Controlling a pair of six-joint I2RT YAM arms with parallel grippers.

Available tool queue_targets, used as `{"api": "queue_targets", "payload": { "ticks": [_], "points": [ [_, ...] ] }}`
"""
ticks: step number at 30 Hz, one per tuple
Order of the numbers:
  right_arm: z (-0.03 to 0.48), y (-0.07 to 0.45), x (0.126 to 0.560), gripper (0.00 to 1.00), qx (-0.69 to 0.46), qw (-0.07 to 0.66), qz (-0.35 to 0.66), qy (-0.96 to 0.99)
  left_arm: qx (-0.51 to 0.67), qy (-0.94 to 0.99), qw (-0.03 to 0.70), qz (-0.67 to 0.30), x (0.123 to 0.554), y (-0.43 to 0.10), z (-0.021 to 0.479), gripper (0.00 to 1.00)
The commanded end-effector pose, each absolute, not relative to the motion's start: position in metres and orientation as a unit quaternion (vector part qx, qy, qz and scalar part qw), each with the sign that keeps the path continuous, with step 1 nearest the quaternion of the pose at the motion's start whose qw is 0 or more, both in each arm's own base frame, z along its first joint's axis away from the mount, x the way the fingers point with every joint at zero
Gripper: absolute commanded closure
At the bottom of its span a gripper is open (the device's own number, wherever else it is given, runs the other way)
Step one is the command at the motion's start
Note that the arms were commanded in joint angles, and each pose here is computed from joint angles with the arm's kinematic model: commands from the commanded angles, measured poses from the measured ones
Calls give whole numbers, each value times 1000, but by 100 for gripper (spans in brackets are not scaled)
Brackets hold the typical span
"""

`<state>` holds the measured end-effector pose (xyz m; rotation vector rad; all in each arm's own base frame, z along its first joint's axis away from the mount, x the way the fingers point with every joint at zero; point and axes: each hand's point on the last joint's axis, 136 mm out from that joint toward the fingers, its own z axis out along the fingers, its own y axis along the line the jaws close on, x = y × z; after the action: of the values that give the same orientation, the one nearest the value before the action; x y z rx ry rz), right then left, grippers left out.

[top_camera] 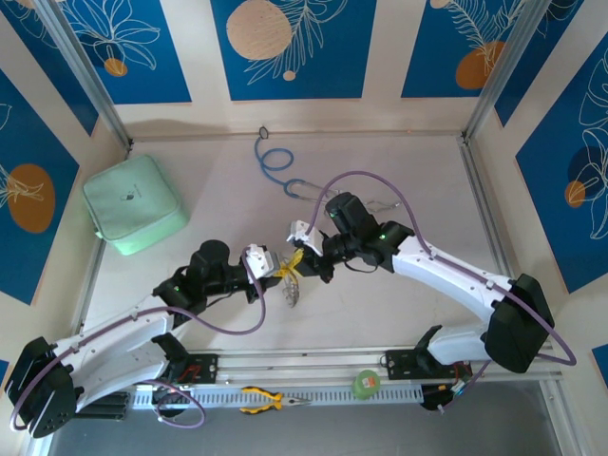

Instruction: Put the keys on the keyring

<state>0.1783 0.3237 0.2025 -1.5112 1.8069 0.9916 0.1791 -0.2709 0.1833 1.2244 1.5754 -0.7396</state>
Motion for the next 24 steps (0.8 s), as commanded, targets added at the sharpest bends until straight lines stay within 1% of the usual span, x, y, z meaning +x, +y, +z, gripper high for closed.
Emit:
{"api": "queue_targets", "payload": {
  "ticks": [1,13,18,24],
  "points": [
    [203,324,193,100,-546,294,350,702,508,615,512,-318,176,-278,211,100],
    [196,312,216,100,-505,302,304,749,507,608,544,-279,184,-272,215,100],
    [196,313,216,100,-496,294,313,754,508,605,549,-273,185,-273,216,100],
    [200,317,212,100,-487,282,340,753,509,604,564,-240,192,-270,215,100]
  ]
}}
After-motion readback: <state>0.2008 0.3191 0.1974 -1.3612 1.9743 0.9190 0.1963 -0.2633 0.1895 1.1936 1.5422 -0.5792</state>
